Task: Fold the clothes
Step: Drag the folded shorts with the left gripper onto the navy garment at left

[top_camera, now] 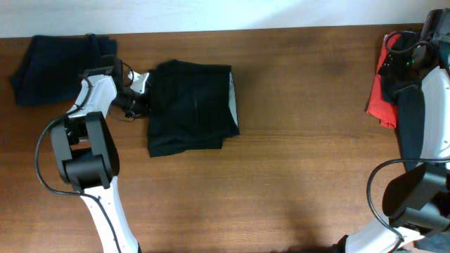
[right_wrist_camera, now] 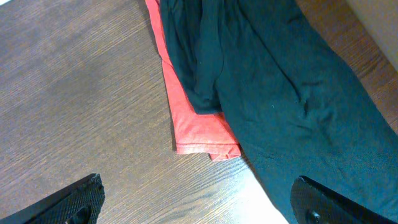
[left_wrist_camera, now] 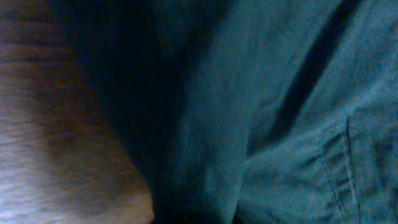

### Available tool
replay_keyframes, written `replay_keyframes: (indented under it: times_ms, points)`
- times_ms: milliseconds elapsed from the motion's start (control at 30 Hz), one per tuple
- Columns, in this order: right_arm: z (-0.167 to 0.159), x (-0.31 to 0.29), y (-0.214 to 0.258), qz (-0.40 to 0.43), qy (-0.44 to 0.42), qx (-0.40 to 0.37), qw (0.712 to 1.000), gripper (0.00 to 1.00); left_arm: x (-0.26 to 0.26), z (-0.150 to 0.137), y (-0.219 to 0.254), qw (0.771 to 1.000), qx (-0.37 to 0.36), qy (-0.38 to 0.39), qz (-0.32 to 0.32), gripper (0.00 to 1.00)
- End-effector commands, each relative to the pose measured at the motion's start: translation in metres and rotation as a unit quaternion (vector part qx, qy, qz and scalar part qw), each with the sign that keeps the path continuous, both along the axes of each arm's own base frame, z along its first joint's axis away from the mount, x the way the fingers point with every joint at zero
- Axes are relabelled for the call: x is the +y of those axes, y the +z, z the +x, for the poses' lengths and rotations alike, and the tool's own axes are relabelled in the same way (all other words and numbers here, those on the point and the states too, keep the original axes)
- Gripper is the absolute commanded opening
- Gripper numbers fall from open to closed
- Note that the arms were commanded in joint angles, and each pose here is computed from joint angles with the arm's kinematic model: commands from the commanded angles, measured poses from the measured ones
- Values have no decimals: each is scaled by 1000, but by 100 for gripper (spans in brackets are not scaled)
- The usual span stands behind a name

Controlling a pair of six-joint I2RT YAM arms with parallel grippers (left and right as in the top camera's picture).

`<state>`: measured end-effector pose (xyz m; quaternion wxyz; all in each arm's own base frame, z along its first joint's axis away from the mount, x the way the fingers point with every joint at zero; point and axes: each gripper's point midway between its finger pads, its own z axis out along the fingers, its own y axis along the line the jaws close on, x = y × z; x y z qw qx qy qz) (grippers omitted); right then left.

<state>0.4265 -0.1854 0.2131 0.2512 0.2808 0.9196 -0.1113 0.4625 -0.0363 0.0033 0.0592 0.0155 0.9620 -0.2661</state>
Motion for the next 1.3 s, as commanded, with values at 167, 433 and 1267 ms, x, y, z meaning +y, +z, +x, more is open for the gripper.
replay_keyframes:
  times_ms: [167, 433, 1267]
  points:
    - [0, -1, 7, -11, 1, -4, 1000, 99, 72, 76, 81, 971, -102, 66, 208, 0]
    - [0, -1, 7, -11, 1, -4, 1000, 99, 142, 117, 161, 929, -203, 180, 253, 0]
    - [0, -1, 7, -11, 1, -4, 1000, 99, 250, 136, 196, 845, -263, 264, 383, 0]
